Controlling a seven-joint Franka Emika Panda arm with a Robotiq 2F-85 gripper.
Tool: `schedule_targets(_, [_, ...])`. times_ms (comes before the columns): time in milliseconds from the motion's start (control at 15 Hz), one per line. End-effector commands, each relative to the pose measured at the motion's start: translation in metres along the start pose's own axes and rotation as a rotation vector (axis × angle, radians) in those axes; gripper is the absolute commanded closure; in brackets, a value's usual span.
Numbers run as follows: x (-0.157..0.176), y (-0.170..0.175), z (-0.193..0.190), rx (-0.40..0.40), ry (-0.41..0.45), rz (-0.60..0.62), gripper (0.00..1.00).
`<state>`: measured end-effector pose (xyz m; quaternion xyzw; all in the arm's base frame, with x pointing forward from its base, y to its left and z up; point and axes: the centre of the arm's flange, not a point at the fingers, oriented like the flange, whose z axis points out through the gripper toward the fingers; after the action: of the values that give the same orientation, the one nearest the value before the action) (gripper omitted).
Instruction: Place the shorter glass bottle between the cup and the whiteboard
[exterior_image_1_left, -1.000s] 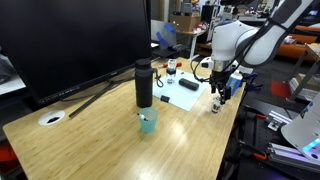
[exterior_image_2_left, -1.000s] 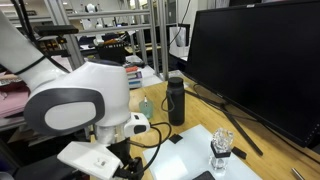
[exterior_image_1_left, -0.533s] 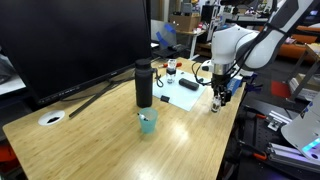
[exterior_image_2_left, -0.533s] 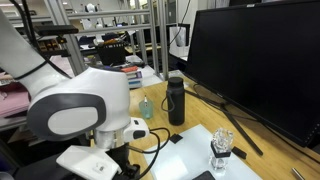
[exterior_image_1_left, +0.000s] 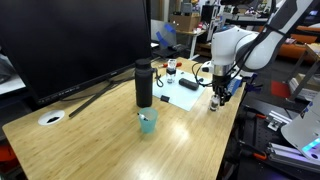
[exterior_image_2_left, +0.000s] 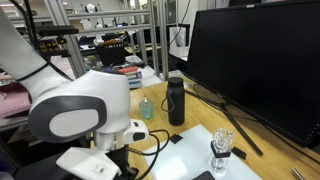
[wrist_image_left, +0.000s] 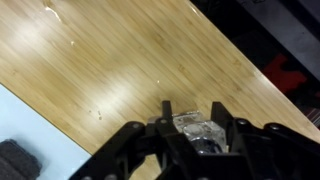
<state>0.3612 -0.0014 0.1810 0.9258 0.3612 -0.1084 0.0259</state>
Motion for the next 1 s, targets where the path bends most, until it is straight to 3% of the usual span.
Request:
schedule_targets(0, [-0.014, -0.008, -0.005, -0.004, 0.013, 0.002, 0.81])
schedule_targets(533, [-0.008, -0.023, -0.048, 0.015, 0.010, -0.001, 0.81])
schedule_targets(933, [0.027, -0.044, -0.079, 0.005, -0.093, -0.117, 0.81])
